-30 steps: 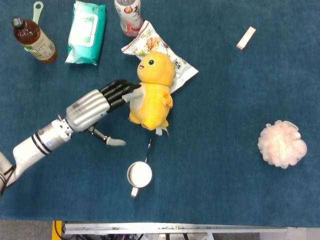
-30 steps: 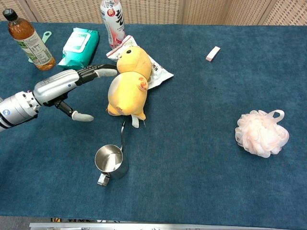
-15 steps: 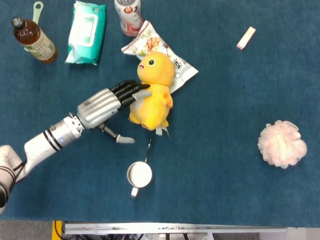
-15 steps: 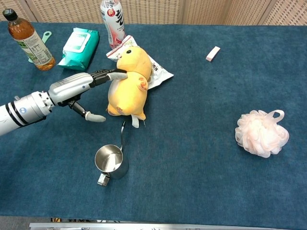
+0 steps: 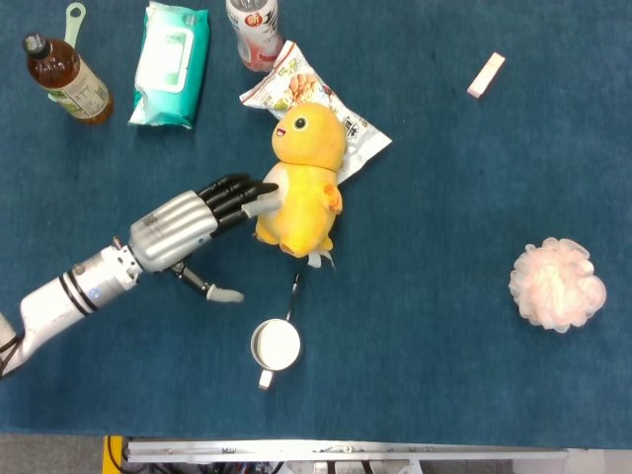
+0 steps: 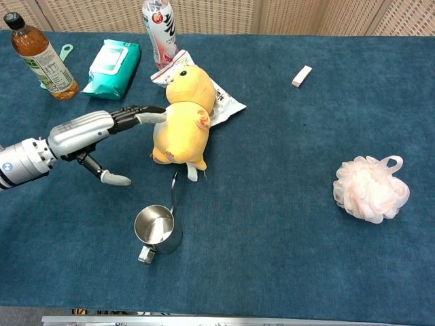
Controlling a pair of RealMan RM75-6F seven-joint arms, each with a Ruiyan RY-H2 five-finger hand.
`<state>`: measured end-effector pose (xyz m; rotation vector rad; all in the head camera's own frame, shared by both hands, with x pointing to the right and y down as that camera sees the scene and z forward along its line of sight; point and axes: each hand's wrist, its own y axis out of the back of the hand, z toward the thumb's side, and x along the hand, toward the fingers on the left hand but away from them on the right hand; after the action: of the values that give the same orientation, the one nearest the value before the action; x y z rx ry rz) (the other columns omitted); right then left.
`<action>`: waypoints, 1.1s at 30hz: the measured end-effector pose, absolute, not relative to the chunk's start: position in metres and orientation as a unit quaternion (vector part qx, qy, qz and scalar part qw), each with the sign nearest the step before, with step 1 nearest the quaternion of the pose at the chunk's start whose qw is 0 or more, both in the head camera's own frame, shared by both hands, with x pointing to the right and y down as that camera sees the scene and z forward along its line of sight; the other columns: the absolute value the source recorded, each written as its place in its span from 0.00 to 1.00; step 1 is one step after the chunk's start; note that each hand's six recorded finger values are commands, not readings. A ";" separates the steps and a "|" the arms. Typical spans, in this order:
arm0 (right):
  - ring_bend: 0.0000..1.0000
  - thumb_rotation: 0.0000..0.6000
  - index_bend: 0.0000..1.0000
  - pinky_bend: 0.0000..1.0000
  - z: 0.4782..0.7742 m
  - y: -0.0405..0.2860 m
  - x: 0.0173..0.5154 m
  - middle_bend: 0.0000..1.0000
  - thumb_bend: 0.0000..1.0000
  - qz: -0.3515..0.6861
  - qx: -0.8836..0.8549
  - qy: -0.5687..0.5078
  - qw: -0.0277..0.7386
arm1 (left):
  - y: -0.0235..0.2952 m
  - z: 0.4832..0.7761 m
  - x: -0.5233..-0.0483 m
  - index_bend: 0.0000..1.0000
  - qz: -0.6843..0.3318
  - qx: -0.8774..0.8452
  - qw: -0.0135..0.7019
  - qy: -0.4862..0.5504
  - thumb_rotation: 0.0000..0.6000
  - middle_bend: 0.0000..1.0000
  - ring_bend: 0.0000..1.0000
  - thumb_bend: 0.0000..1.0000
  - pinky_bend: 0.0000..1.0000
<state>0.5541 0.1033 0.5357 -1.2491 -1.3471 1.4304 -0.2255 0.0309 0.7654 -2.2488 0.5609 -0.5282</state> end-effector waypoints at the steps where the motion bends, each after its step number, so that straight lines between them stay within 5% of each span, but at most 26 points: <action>1: 0.20 1.00 0.25 0.23 0.536 0.103 0.554 0.35 0.00 0.564 -0.493 -0.532 0.396 | 0.032 0.765 -0.227 0.00 -0.207 -0.877 0.375 0.218 0.49 0.00 0.00 0.01 0.00; 14: 0.20 1.00 0.25 0.23 0.536 0.105 0.557 0.35 0.00 0.567 -0.489 -0.532 0.396 | 0.018 0.750 -0.231 0.00 -0.201 -0.860 0.392 0.257 0.54 0.00 0.00 0.01 0.00; 29: 0.20 1.00 0.25 0.23 0.551 0.108 0.586 0.35 0.00 0.606 -0.455 -0.526 0.385 | 0.006 0.711 -0.321 0.00 -0.280 -0.779 0.412 0.380 0.58 0.01 0.00 0.01 0.00; 33: 0.20 1.00 0.25 0.23 0.555 0.109 0.594 0.35 0.00 0.617 -0.447 -0.526 0.376 | 0.011 0.697 -0.346 0.00 -0.312 -0.748 0.421 0.407 0.81 0.02 0.00 0.01 0.00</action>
<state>0.5945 0.1090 0.5545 -1.1445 -1.3467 1.5795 -0.3464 0.0106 0.6967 -1.8745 1.0184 -0.7816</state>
